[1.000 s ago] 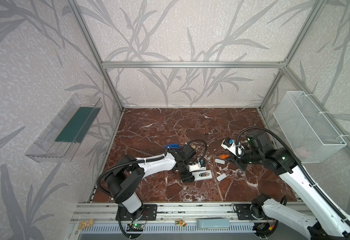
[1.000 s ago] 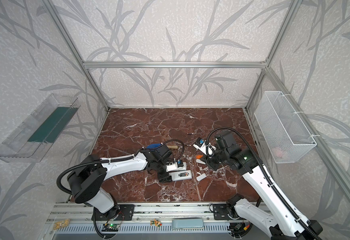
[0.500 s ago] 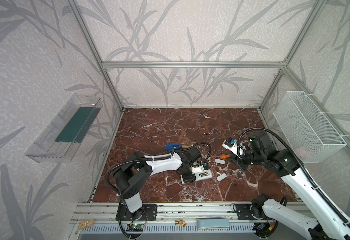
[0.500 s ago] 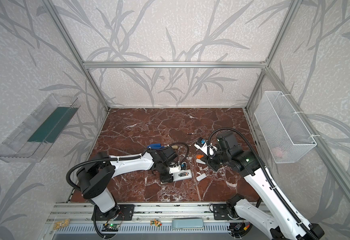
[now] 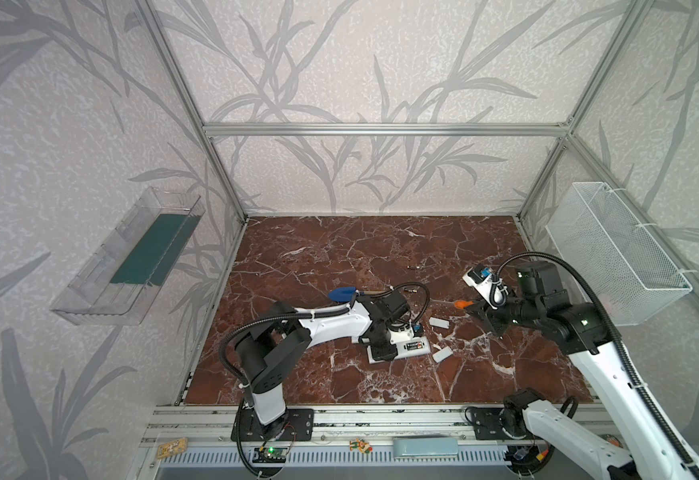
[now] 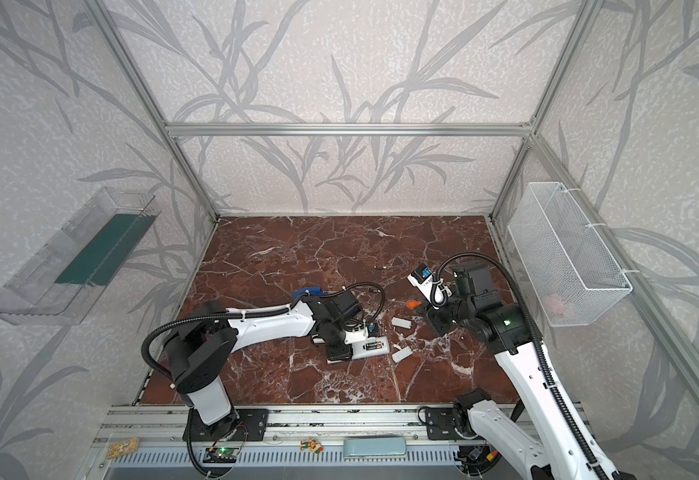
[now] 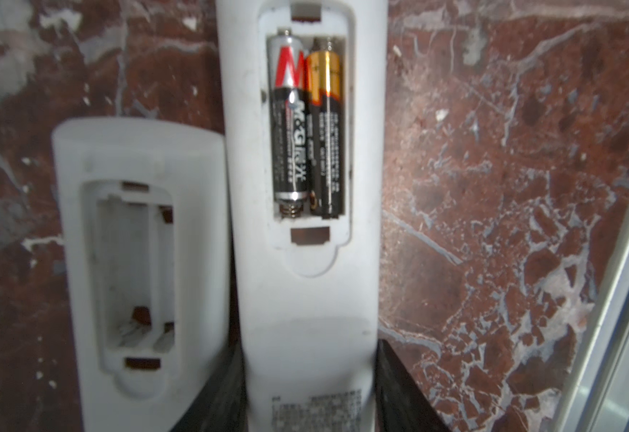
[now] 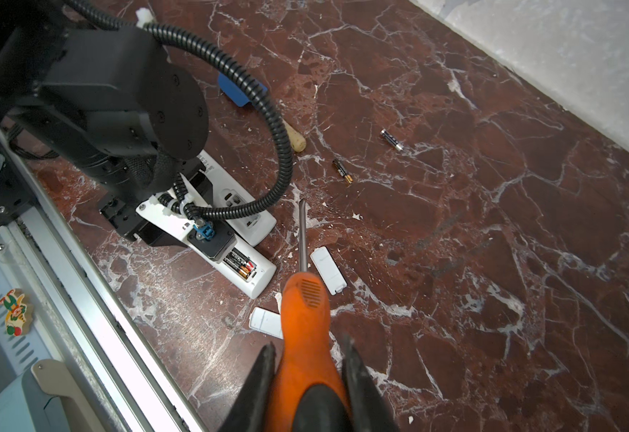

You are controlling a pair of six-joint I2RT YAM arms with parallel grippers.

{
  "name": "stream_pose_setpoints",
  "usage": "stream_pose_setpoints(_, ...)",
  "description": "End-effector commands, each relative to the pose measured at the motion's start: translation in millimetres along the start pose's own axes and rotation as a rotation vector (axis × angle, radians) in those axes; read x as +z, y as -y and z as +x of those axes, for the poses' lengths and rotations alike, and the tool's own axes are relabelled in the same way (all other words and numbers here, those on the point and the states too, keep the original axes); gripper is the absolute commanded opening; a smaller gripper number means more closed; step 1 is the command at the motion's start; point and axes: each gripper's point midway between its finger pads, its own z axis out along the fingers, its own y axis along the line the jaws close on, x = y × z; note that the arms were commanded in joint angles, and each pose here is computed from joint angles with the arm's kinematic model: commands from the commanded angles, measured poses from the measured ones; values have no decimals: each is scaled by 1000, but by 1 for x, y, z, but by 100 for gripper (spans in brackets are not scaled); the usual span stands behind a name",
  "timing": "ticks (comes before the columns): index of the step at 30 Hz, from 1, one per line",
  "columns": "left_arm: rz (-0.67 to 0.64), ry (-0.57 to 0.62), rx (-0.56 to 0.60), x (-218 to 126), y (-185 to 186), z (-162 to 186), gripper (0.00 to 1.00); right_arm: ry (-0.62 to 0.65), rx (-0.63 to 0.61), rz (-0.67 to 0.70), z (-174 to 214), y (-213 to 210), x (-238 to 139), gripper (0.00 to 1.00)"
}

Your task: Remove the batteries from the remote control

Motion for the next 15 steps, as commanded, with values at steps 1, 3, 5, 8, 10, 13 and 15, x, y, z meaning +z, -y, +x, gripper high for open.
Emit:
stream_pose_setpoints(1, 5, 42, 17, -4, 0, -21, 34, 3, 17, -59, 3, -11, -2, 0)
stream_pose_setpoints(3, 8, 45, 9, -4, 0, -23, 38, -4, 21, -73, 5, -13, 0, 0)
stream_pose_setpoints(5, -6, 34, 4, -5, -2, -19, 51, -18, 26, -88, 9, -15, 3, 0)
stream_pose_setpoints(8, -16, 15, 19, -5, 1, -7, 60, -31, 33, -104, 12, -16, 7, 0)
stream_pose_setpoints(10, -16, 7, 27, -4, 3, 0, 63, -40, 35, -117, 13, -17, 11, 0)
stream_pose_setpoints(13, -21, -7, 34, -2, 4, 9, 64, -60, 39, -140, 15, -18, 17, 0)
stream_pose_setpoints(15, -23, -19, 39, 2, 5, 14, 65, -71, 31, -168, 15, -20, 20, 0)
